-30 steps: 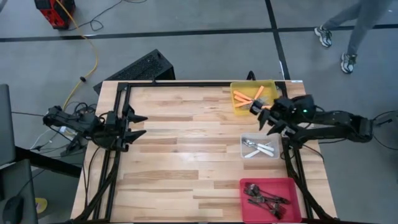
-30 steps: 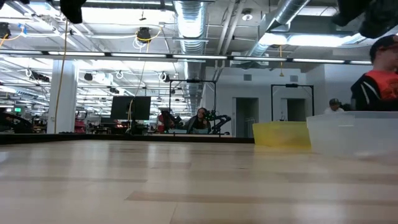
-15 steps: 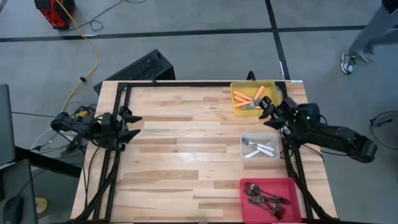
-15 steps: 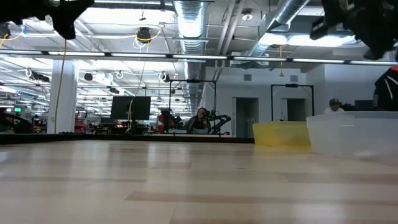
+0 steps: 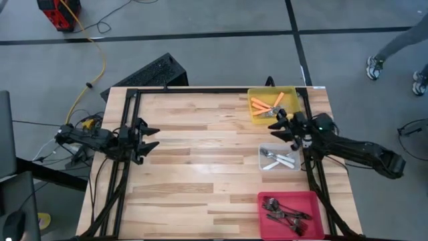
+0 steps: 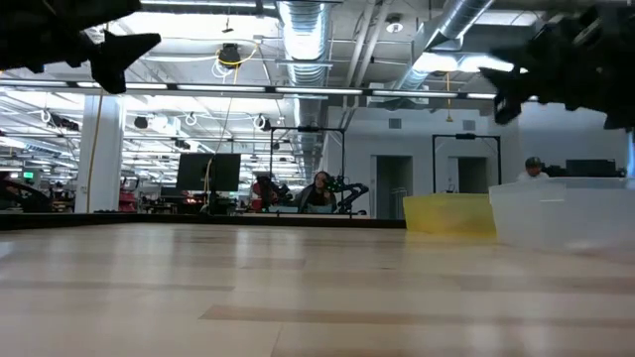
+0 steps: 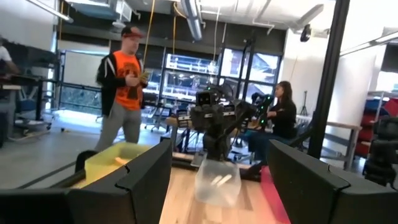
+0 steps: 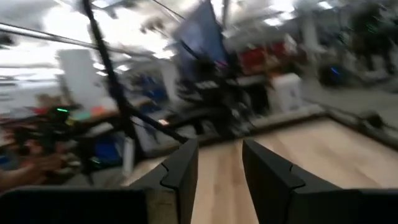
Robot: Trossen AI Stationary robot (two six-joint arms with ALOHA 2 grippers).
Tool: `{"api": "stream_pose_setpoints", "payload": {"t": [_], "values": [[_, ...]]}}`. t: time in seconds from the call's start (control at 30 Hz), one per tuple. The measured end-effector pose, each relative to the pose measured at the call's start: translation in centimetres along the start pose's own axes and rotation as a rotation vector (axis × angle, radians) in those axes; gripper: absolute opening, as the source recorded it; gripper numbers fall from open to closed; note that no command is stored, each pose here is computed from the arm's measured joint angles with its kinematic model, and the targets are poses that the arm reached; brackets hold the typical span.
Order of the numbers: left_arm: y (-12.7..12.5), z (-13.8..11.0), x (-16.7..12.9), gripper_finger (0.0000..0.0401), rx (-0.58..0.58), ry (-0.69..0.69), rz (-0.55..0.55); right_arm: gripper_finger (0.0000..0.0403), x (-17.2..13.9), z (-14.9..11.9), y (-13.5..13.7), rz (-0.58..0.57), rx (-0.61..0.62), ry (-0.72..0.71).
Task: Sort silverware by color (type)
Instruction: Return to Home Position
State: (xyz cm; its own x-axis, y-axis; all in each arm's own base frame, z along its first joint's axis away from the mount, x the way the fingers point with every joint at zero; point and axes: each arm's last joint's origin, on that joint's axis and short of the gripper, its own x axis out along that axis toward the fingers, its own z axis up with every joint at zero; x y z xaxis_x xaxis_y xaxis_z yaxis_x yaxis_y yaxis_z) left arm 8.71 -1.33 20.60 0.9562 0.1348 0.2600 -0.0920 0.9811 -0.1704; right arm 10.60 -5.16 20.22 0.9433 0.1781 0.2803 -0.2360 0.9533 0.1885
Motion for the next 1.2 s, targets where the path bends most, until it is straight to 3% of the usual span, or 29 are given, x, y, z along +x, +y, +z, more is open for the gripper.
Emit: {"api": "stream_pose_setpoints", "payload": {"t": [0.13,0.3,0.47,0.63,0.83,0.97,1.07,1.2], "values": [[0.1,-1.2,0.0,0.0247,-0.022,0.006,0.002,0.015,0.2,-1.5,-0.6,-0.142,0.035,0.078],[0.2,-1.9,0.0,0.0247,-0.054,0.055,0.005,0.015,0.9,-2.4,0.0,-0.205,0.001,0.101],[0.1,-1.7,0.0,0.0247,-0.023,0.031,-0.015,0.015,1.8,-2.8,1.4,-0.186,-0.041,0.084],[0.1,-1.4,0.0,0.0247,-0.026,0.003,-0.006,0.015,2.6,-1.8,3.6,-0.017,0.057,-0.014],[0.1,-0.4,0.0,0.0247,-0.048,-0.097,-0.014,0.015,3.2,2.6,5.5,0.127,0.085,-0.169],[0.1,-0.3,0.0,0.0247,-0.071,-0.104,-0.015,0.015,2.9,6.3,6.5,0.136,0.119,-0.211],[0.1,-0.4,0.0,0.0247,-0.096,-0.101,-0.017,0.015,2.1,8.7,7.2,0.074,0.1,-0.131],[0.1,-0.5,0.0,0.0247,-0.09,-0.09,-0.028,0.015,0.2,10.3,7.6,-0.145,0.041,-0.035]]}}
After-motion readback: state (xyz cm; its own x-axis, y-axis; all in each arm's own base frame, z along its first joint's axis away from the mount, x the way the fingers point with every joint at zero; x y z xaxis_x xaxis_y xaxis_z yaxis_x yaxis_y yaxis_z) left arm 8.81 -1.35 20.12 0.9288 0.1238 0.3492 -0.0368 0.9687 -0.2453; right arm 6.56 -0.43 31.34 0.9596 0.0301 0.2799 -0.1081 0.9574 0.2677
